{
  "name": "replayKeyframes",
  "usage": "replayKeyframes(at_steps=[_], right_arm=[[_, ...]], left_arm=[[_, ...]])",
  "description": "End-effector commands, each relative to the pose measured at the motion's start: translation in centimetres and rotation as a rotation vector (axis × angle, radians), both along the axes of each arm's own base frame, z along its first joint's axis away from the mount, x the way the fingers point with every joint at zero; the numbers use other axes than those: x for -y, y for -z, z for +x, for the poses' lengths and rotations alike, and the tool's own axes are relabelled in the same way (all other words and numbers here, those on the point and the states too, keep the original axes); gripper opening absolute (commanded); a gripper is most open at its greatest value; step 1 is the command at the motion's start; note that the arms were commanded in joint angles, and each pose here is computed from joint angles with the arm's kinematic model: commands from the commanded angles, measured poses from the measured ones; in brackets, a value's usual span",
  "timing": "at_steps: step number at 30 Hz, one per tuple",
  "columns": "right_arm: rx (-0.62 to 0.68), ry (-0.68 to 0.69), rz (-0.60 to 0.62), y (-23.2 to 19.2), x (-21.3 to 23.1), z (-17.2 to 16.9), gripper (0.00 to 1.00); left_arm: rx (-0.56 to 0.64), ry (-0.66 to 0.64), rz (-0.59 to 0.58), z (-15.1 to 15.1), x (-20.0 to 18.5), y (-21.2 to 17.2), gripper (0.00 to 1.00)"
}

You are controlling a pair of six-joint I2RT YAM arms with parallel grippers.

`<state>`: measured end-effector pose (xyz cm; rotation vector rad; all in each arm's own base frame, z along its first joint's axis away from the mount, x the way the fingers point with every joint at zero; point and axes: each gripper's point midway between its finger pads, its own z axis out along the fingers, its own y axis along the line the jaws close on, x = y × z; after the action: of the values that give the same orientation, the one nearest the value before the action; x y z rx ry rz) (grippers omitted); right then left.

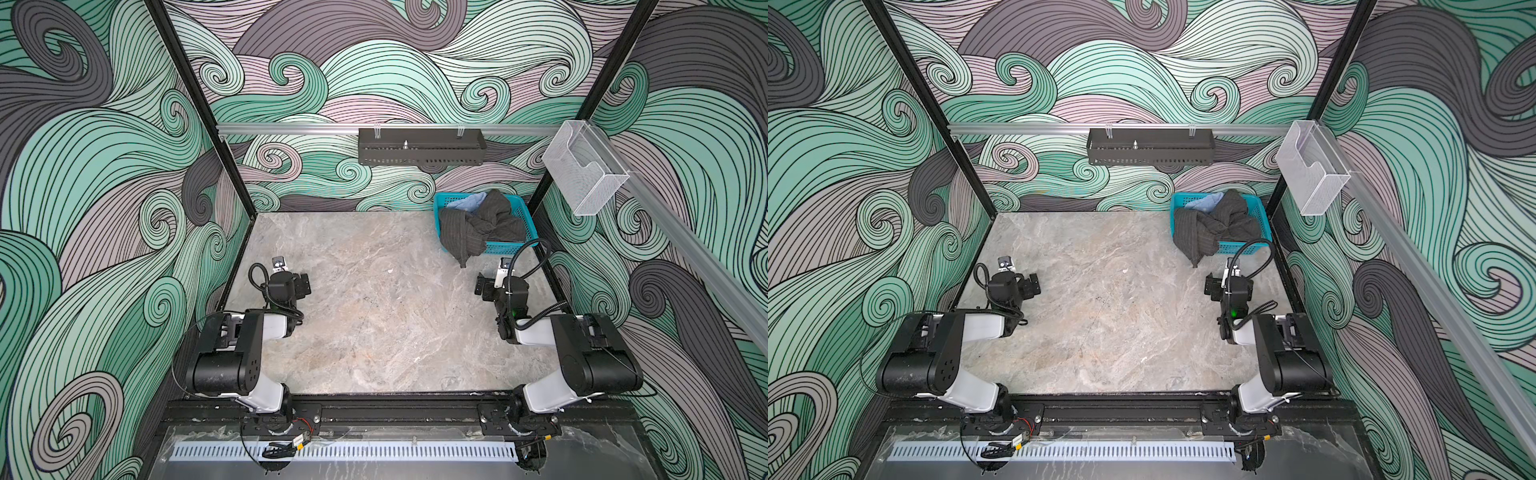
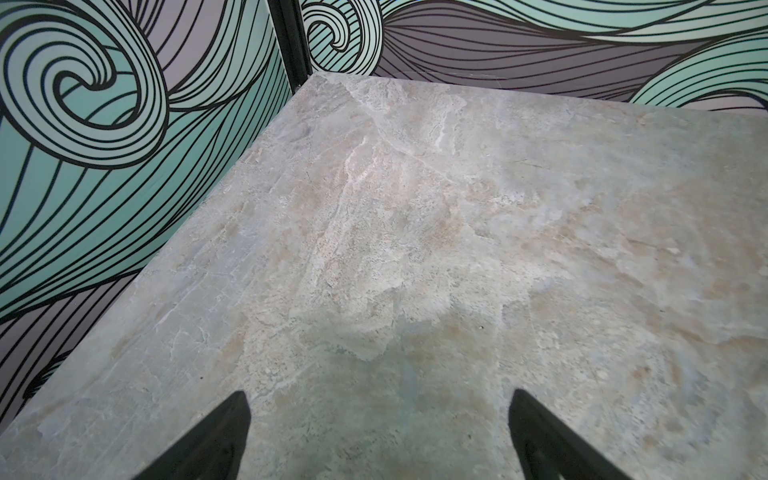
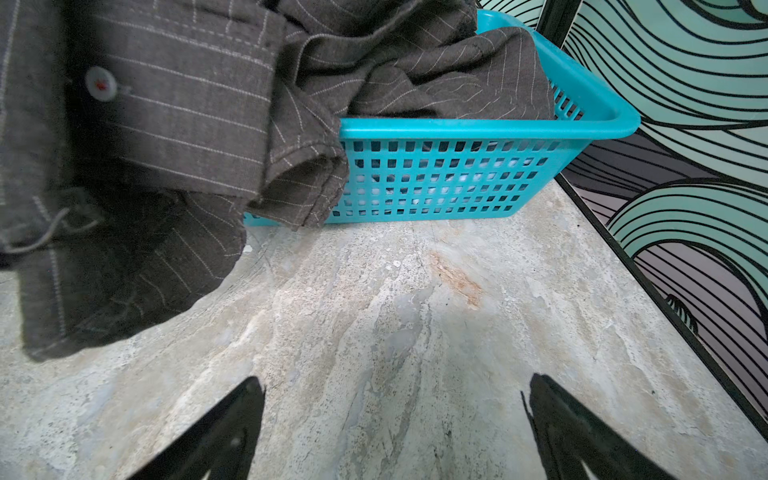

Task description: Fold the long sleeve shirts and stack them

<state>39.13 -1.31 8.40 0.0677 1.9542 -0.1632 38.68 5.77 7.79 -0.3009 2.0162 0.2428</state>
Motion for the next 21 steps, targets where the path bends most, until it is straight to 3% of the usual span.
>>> replayKeyframes(at_steps=[1, 3, 4, 5, 8, 11, 16, 21], right_arm=[[0.061, 0.038, -0.003, -3.2, 0.5, -0.1, 0.99], [0.031, 0.096, 0.004, -6.5, 0.9, -0.6, 0.99], [0.027, 0.169, 0.088, -8.3, 1.7, -1.1, 0.98], [0.035, 0.206, 0.145, -9.9, 1.9, -1.3, 0.95], [-0.021, 0.248, 0.266, -13.7, 1.5, -1.5, 0.92], [-0.142, 0.264, 0.327, -16.1, 1.0, -1.5, 0.94], [-0.282, 0.225, 0.395, -19.0, -0.4, 0.8, 0.99], [-0.379, 0.212, 0.462, -18.3, -0.9, 4.6, 0.99]], left_arm=[[0.076, 0.01, 0.049, 0.9, -0.2, -2.9, 0.99], [0.011, -0.012, 0.037, 0.8, -0.2, -6.5, 0.99], [-0.009, -0.114, -0.075, 0.1, -0.9, -8.1, 0.99], [-0.001, -0.128, -0.132, 0.5, -0.7, -10.4, 0.99], [-0.058, 0.011, -0.244, 2.7, 2.4, -15.3, 0.98], [-0.202, 0.093, -0.34, 2.2, 4.9, -18.1, 0.92], [-0.257, 0.226, -0.37, 0.4, 7.8, -18.8, 0.94], [-0.291, 0.304, -0.386, -1.1, 10.2, -17.6, 0.99]])
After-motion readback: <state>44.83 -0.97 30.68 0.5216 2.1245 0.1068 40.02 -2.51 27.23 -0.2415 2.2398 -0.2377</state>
